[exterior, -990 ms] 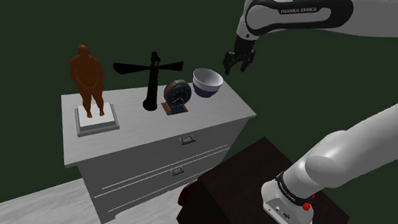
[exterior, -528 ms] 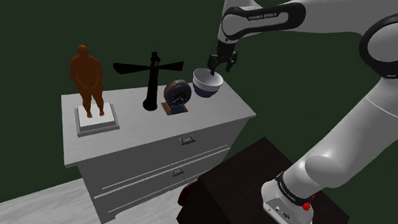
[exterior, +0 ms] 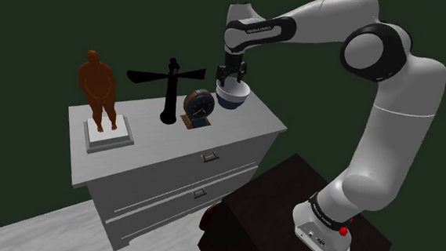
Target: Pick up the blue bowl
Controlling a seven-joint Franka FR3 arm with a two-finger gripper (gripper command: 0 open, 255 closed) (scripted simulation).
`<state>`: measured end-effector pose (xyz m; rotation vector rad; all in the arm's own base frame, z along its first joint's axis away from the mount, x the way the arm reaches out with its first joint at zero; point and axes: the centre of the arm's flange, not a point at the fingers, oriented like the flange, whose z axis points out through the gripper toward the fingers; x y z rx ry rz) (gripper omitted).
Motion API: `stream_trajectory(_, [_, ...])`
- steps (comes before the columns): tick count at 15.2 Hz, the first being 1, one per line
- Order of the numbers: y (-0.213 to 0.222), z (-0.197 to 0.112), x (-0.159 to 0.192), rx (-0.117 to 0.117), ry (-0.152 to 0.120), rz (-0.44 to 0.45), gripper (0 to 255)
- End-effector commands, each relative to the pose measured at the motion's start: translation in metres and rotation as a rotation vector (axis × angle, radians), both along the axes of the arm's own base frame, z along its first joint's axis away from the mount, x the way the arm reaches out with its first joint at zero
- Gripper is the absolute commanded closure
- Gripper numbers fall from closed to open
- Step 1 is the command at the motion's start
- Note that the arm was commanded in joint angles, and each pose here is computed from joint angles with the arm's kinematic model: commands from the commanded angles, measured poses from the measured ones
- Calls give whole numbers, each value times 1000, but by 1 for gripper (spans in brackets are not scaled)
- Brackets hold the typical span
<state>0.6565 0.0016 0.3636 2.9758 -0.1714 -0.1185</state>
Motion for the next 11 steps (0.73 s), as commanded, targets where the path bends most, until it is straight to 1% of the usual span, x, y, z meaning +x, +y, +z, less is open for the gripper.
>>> stream_trajectory(1, [-1, -14, 22, -8, 7, 0, 0])
stream_trajectory(6, [1, -52, 74, -25, 23, 1, 0])
stream_trajectory(11, [1, -79, 74, -25, 23, 1, 0])
